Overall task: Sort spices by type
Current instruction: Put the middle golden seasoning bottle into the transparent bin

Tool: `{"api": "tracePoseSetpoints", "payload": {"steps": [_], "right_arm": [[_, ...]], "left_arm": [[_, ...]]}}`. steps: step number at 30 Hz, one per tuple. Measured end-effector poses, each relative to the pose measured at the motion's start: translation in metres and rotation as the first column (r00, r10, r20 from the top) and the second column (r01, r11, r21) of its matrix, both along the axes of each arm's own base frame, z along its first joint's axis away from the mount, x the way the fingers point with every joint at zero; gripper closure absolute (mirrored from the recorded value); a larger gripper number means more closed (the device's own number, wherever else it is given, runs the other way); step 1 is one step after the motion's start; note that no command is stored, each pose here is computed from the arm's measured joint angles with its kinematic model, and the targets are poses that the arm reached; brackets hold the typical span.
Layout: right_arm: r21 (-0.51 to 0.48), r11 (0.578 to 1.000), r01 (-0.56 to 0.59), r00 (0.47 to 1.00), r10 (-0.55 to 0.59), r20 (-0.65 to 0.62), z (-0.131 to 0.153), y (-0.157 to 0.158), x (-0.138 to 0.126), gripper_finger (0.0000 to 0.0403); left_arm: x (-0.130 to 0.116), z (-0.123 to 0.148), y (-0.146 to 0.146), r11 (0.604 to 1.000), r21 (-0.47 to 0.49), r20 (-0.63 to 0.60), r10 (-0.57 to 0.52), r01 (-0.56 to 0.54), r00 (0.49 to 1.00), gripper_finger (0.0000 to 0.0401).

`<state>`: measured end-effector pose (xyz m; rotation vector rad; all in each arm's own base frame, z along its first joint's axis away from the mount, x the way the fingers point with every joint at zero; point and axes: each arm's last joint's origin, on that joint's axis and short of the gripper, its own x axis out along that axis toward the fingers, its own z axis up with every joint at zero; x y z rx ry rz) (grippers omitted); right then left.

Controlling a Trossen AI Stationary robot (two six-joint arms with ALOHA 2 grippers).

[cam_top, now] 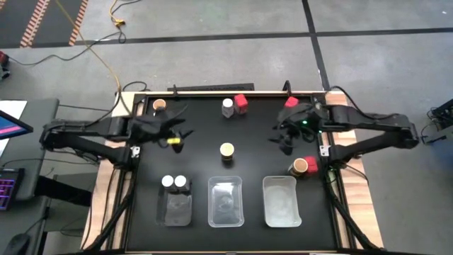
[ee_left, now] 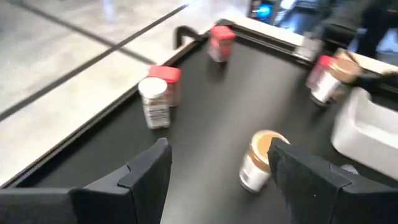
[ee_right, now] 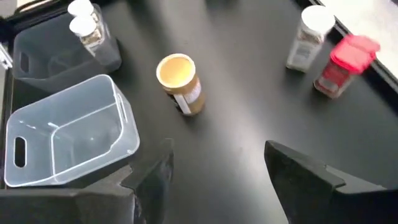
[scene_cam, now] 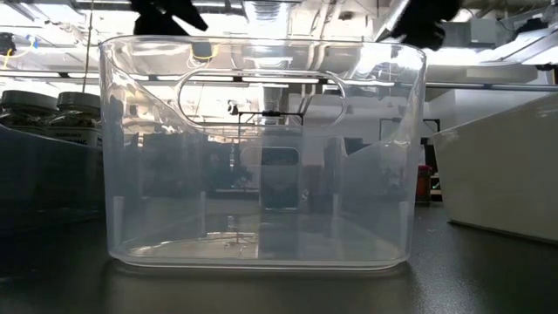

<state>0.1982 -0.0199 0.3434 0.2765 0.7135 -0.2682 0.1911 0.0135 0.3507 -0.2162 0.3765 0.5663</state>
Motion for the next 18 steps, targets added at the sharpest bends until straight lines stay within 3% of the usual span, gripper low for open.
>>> {"api": "tracePoseSetpoints", "payload": {"steps": [8,13,18], "right_arm": [[0.021,0.999,0.031,1.0,-0.031,0.0,-0.019,0.0,-0.026,0.0127],[0.014,1.0,0.023,1.0,-0.023,-0.009,-0.023,0.001,-0.028,0.0127],[0.004,1.0,0.013,1.0,-0.013,-0.009,-0.023,0.001,-0.028,0.0127]], "left_arm": [[0.034,0.019,0.015,0.997,-0.011,0.034,0.072,-0.071,0.997,0.0148],[0.054,0.019,0.018,0.997,0.048,0.075,0.051,-0.054,0.996,0.0147],[0.06,0.014,0.018,0.998,0.02,0.076,0.063,-0.064,0.995,0.0109]]}}
